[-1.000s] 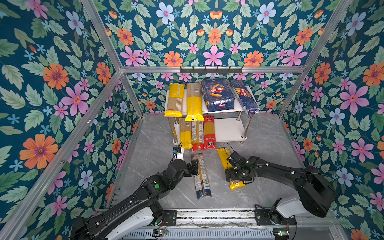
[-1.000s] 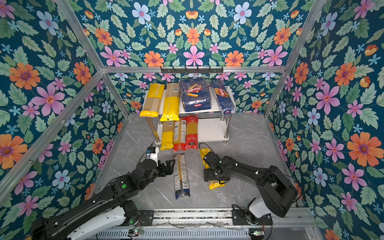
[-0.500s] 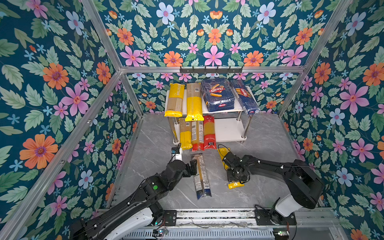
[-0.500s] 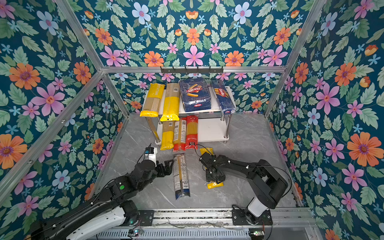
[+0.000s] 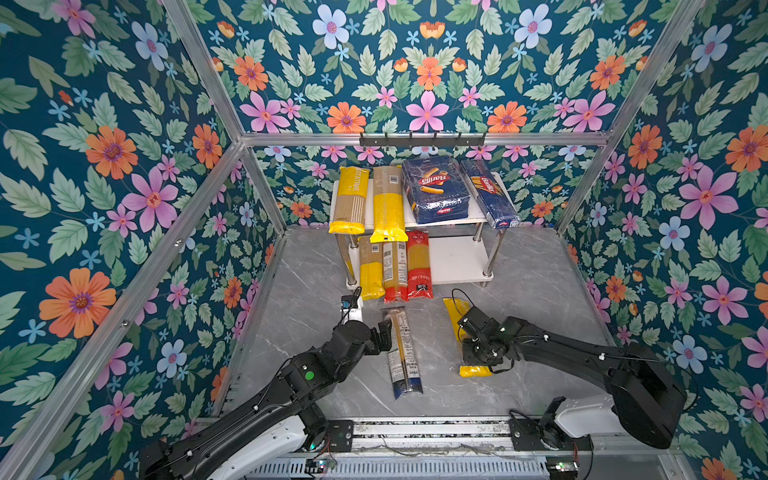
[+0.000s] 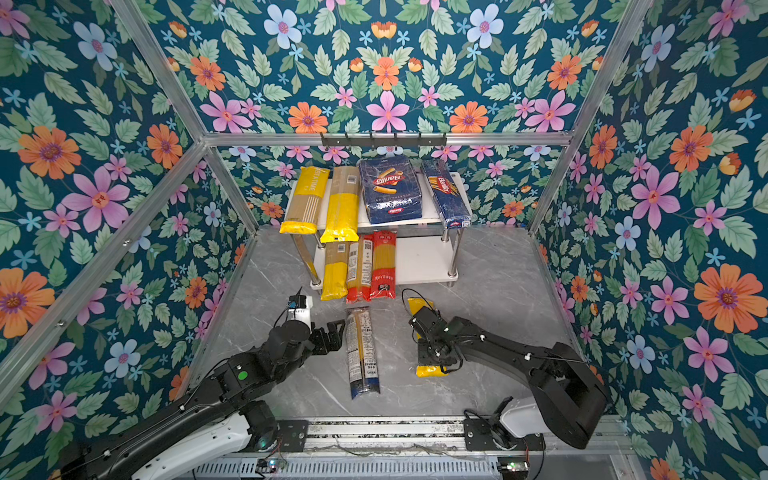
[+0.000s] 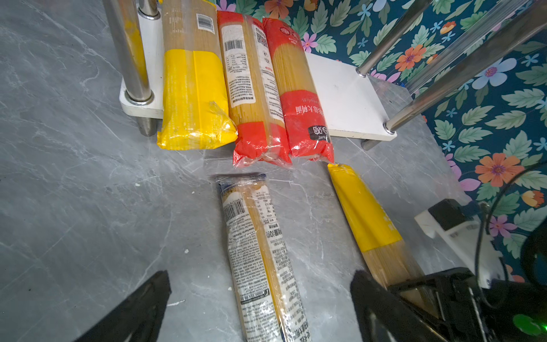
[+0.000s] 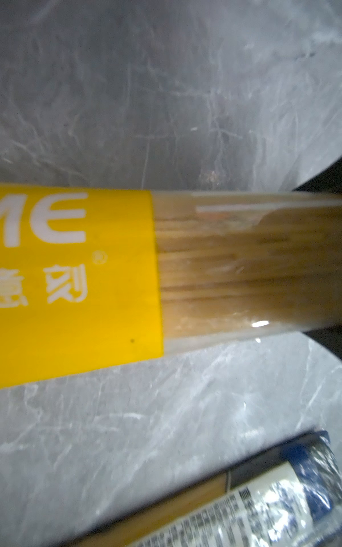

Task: Arrange pasta packages on shelves
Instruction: Pick up the pasta bag from the center of the table.

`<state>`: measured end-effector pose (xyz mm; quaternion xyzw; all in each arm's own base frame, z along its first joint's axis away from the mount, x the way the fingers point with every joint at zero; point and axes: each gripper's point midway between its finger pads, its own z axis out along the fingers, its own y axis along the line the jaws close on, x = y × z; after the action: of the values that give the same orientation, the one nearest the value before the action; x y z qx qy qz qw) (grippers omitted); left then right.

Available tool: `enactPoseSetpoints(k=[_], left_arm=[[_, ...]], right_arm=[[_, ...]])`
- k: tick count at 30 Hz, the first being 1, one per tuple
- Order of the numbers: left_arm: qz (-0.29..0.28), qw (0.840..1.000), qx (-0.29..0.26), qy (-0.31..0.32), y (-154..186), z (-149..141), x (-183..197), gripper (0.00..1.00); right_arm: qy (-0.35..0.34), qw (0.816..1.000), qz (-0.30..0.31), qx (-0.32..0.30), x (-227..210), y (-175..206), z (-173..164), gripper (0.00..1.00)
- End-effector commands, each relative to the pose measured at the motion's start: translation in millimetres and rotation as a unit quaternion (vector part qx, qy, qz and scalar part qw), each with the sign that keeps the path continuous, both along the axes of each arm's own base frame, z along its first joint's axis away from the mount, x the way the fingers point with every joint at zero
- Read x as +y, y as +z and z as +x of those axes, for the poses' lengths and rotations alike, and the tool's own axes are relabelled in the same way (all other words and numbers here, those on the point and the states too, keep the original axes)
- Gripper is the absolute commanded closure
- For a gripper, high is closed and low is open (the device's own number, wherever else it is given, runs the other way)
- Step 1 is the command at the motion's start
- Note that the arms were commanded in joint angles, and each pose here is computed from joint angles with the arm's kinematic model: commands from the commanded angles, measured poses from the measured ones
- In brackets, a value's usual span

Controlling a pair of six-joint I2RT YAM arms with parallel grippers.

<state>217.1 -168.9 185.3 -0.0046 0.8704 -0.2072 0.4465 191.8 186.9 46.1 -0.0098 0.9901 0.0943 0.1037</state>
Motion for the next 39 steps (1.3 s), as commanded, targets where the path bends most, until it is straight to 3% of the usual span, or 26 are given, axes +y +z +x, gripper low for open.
enactPoseSetpoints(k=[1, 2, 13, 28, 39], left_arm=[[0.001, 1.000, -0.001, 0.004, 1.7, 0.6, 1.5, 0.02], [0.002, 1.000, -0.001, 0.005, 1.5, 0.6, 1.8, 0.02], [0.005, 1.000, -0.002, 0.009, 3.1, 0.4, 4.7, 0.02], [0.016, 1.000, -0.004, 0.006, 9.4, 7.8, -3.9, 0.02], [0.021, 1.000, 0.000, 0.002, 8.7, 11.3, -10.1, 0.02]], right_arm=[[0.013, 0.998, 0.044, -0.033, 17.3, 13.2, 12.3, 0.96], [0.011, 0.998, 0.045, -0.035, 17.3, 14.2, 13.5, 1.00], [0.009, 0.996, 0.079, -0.043, 27.0, 26.2, 20.4, 1.00], [-0.006, 0.975, 0.193, -0.112, 19.3, 95.4, 23.6, 1.00], [-0.032, 0.970, 0.231, -0.072, 20.1, 71.4, 21.2, 1.00]])
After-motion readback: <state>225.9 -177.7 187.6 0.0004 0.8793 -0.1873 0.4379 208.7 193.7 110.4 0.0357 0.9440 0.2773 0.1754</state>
